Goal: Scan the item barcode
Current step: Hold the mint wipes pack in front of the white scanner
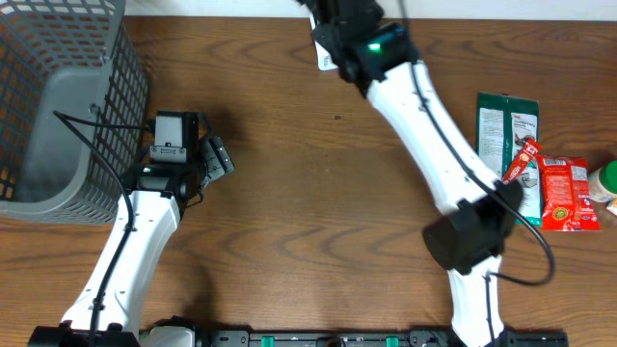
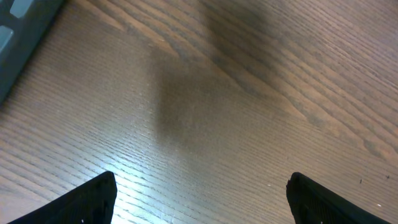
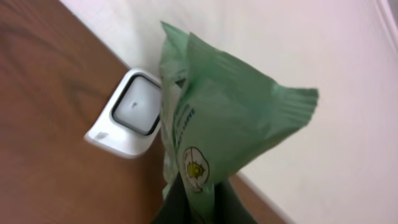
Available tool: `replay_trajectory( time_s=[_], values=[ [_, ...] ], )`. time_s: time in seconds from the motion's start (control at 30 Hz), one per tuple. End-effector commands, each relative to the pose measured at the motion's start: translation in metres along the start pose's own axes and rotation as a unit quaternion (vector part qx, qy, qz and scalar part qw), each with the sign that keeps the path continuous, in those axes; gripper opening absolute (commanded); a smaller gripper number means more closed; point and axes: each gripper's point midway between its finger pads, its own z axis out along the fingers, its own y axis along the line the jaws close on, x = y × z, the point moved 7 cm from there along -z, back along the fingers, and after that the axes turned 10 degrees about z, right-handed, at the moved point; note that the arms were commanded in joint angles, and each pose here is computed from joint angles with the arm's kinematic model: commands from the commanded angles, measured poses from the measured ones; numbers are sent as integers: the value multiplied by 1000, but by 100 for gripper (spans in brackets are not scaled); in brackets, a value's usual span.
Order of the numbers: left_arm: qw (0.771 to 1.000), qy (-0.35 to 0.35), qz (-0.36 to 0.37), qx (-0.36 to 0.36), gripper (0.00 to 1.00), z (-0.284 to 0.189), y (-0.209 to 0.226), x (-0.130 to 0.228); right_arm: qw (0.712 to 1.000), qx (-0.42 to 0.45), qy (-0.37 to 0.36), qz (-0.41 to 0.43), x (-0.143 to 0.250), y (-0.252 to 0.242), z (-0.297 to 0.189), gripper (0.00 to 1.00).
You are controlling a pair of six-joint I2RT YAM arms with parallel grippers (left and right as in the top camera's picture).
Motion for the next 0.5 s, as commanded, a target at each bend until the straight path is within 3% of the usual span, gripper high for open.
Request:
replay_trajectory(
  time_s=[0.0, 0.13, 0.47],
  values=[
    [1000, -6, -1, -5, 88, -1, 1, -3, 994, 32, -4, -102, 1, 17, 33, 1],
    [1000, -6, -1, -5, 88, -1, 1, -3, 985, 53, -25, -165, 5, 38, 72, 1],
    [1000, -6, -1, -5, 88, -1, 1, -3, 966, 123, -71, -217, 22, 75, 141, 1]
  ],
)
